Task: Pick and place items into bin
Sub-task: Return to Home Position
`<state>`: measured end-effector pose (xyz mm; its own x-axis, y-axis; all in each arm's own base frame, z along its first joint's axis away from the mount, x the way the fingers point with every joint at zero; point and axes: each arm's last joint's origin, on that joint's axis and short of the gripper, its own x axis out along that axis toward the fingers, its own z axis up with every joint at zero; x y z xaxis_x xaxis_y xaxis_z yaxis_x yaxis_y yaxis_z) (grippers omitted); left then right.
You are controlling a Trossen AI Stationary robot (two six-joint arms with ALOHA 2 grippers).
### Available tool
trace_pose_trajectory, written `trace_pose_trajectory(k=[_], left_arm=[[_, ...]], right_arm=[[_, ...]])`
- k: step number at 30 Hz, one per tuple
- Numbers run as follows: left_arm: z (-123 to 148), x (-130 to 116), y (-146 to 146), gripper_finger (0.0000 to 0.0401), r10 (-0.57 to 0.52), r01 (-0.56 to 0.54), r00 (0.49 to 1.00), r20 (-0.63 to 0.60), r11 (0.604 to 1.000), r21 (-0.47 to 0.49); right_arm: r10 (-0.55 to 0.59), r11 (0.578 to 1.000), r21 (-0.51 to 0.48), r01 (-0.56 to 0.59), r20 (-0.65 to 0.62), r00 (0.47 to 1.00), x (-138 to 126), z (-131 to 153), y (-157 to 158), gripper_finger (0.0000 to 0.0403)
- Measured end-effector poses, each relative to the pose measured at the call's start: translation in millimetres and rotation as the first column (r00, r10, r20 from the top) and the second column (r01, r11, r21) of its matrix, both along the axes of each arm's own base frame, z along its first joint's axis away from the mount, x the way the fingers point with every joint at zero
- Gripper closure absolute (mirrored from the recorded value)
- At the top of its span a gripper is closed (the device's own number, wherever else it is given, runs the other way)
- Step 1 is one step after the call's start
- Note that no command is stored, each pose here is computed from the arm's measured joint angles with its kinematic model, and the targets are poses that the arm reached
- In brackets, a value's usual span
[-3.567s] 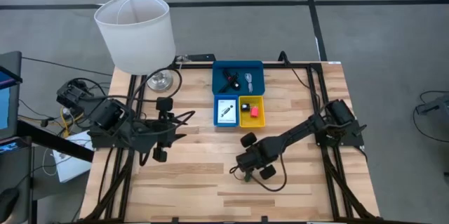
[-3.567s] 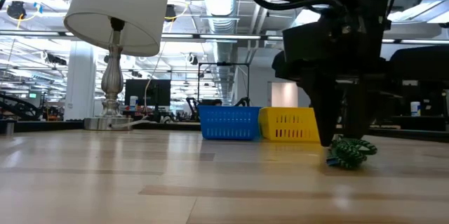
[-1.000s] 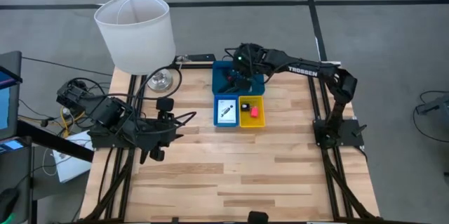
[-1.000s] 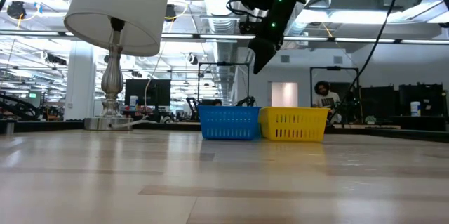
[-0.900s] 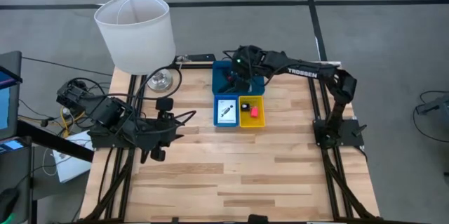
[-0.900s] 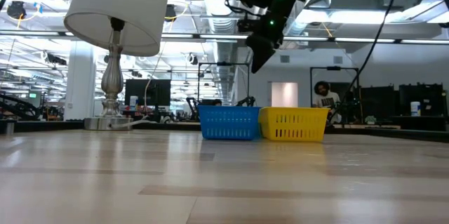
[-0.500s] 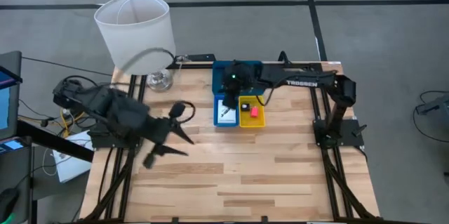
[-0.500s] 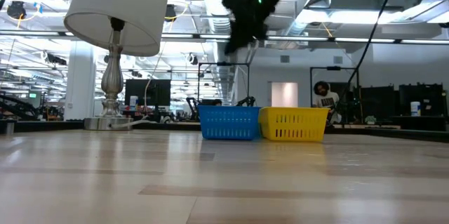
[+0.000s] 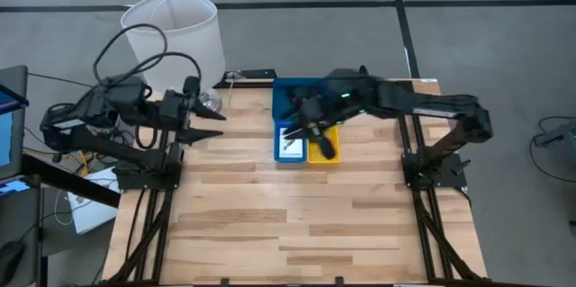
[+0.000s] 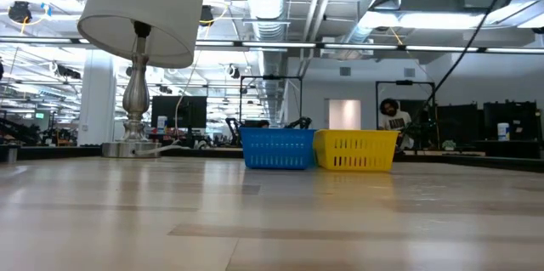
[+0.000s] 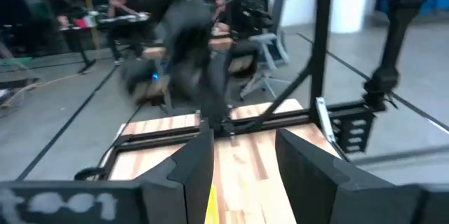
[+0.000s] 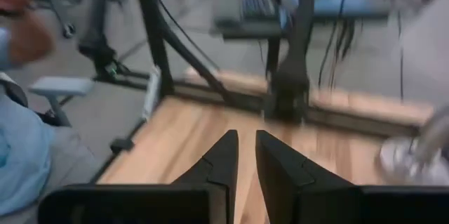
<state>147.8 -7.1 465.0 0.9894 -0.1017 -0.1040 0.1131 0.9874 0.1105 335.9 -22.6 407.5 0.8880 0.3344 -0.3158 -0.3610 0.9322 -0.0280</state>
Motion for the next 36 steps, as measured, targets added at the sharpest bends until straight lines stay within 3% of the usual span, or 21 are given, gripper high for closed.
trace_pose_trajectory(k=[6,11,14,19,27,36], left_arm=[[-48.4,-20.9,8.6,0.0258,0.067,-0.064,0.996,0.059,0.996,-0.060],[-89.4,-35.3,8.9,0.0258,0.076,-0.061,0.985,0.153,0.993,-0.101],[-115.2,-42.9,8.5,0.0258,0.074,-0.053,0.977,0.199,0.993,-0.108],[-154.5,-52.4,8.3,0.0258,0.079,-0.050,0.966,0.248,0.991,-0.124],[-199.8,-66.2,8.0,0.0257,0.089,-0.037,0.957,0.277,0.982,-0.186],[-223.0,-73.6,7.8,0.0257,0.092,-0.026,0.947,0.308,0.977,-0.214]], right_arm=[[0.096,0.994,-0.060,-0.087,0.155,0.983,-67.1,50.9,18.9,0.0356],[0.118,0.991,-0.073,-0.109,0.136,0.984,-133.0,69.9,27.0,0.0356],[0.099,0.995,-0.021,-0.098,0.092,0.991,-163.8,73.2,28.2,0.0356],[0.059,0.994,0.084,-0.069,0.112,0.992,-193.2,82.5,29.0,0.0356],[0.125,0.988,0.076,-0.136,0.132,0.983,-223.7,79.9,32.3,0.0356],[0.147,0.984,0.059,-0.169,0.271,0.951,-264.5,36.3,34.8,0.0356]])
